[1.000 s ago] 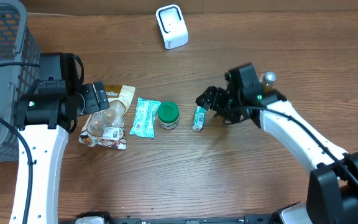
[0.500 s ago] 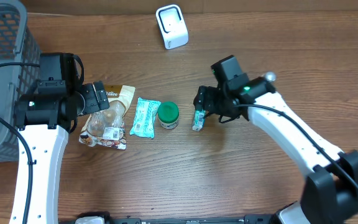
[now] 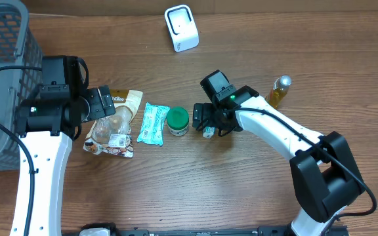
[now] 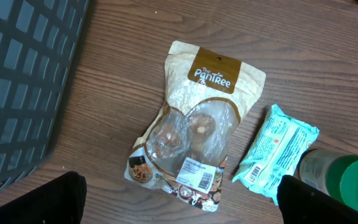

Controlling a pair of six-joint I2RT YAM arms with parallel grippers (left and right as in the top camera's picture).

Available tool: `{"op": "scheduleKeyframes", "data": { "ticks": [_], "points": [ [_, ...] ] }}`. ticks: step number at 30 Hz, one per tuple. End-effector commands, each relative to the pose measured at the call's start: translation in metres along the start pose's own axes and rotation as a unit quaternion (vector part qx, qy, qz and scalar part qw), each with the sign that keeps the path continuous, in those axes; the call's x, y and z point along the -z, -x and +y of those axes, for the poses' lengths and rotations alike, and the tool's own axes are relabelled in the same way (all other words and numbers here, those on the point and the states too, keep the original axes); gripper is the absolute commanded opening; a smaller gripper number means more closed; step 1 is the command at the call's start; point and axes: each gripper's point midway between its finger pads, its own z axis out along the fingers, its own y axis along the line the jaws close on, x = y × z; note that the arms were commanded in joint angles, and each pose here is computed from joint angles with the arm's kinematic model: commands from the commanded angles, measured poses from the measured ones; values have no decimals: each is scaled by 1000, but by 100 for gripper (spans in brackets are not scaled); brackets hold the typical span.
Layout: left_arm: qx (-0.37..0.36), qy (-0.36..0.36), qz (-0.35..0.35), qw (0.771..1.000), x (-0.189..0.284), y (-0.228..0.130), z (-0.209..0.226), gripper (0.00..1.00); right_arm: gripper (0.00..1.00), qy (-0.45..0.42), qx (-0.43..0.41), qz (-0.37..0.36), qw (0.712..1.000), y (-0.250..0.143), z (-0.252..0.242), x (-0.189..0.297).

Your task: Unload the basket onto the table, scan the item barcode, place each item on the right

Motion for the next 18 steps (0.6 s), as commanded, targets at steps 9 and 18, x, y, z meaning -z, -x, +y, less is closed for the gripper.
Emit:
{"op": "scheduleKeyframes", "data": {
  "ticks": [9,18],
  "points": [
    [5,-2,-5,1000,2,4,-2,100,69,-2,-14,-19,1000,8,0,-3],
    [5,-2,-5,1000,2,4,-2,100,64,-27,-42,-12,999,5,-10,-16]
  ]
}}
